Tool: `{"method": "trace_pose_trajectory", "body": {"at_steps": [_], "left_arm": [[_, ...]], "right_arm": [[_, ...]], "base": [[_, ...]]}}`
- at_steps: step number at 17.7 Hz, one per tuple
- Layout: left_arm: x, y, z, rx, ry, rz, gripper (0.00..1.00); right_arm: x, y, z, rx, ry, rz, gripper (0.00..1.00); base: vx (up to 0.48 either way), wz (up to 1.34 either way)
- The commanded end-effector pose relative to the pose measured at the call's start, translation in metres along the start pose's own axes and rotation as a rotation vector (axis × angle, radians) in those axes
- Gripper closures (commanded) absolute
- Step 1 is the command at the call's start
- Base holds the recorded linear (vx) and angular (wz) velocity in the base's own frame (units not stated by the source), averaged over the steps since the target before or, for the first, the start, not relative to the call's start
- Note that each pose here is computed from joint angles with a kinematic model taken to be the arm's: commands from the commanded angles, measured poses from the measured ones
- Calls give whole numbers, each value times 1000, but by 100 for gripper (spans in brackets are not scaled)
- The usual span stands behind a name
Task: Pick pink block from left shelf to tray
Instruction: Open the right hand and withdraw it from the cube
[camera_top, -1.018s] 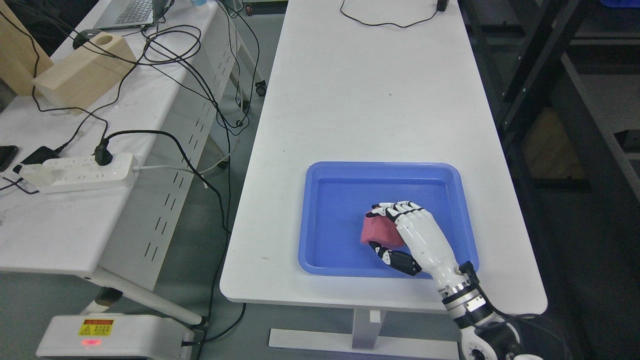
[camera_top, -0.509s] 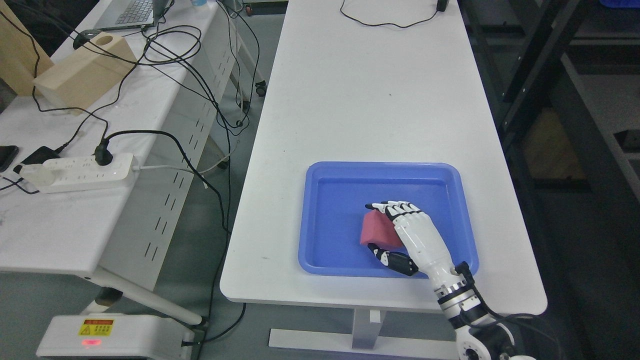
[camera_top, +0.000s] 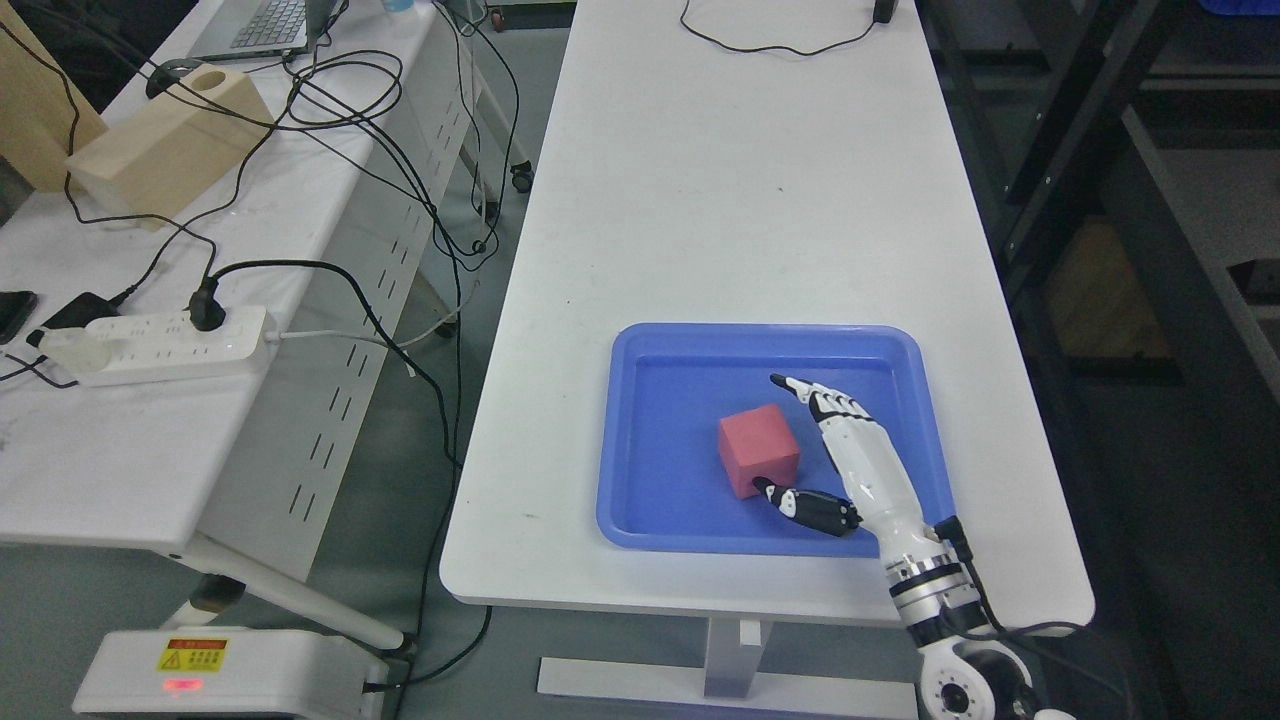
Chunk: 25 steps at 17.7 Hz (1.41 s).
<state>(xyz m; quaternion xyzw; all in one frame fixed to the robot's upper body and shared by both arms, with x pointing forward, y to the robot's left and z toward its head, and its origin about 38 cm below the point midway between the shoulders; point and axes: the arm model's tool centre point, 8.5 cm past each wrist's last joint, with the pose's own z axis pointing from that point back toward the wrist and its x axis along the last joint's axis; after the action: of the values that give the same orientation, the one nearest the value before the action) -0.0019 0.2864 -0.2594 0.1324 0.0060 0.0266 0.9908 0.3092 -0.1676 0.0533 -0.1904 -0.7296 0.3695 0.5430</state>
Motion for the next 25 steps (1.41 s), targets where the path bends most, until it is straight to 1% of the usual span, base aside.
{"method": "trace_pose_trajectory", "body": {"at_steps": [1, 2, 6, 8, 10, 12, 14, 16, 17, 19, 22, 24, 25], "left_arm": [[25, 9, -1, 14, -47, 9, 0], [25, 9, -1, 14, -47, 9, 0], [25, 9, -1, 14, -47, 9, 0], [25, 9, -1, 14, -47, 9, 0], [25, 9, -1, 14, -47, 9, 0], [25, 9, -1, 14, -47, 9, 0], [25, 9, -1, 14, -47, 9, 0], [25, 9, -1, 14, -47, 9, 0], [25, 9, -1, 14, -47, 9, 0], [25, 9, -1, 14, -47, 9, 0], [25, 9, -1, 14, -47, 9, 0], [25, 9, -1, 14, -47, 9, 0], [25, 9, -1, 14, -47, 9, 0]], "right_arm": [[-40, -50, 11, -231, 94, -426, 2], [-43, -54, 13, -237, 96, -446, 1], [-40, -53, 12, -205, 72, -452, 1], [-36, -62, 14, -253, -4, -470, 1], [-38, -73, 18, -323, -45, -539, 1], [-45, -86, 24, -389, -61, -575, 1], [-46, -88, 25, -397, -58, -575, 1], [-47, -86, 24, -388, -46, -577, 1], [-48, -84, 24, -378, -29, -582, 1], [-55, -78, 23, -348, 48, -599, 1], [-60, -72, 21, -309, 121, -599, 1], [-62, -64, 20, -236, 166, -570, 1], [-61, -59, 19, -181, 165, -559, 1]], "base": [[0, 0], [0, 0], [0, 0], [-19, 0], [-45, 0], [-80, -1], [-104, -9], [-130, -27], [-152, -38], [-164, -63], [-187, -104], [-186, -132], [-177, -48]]}}
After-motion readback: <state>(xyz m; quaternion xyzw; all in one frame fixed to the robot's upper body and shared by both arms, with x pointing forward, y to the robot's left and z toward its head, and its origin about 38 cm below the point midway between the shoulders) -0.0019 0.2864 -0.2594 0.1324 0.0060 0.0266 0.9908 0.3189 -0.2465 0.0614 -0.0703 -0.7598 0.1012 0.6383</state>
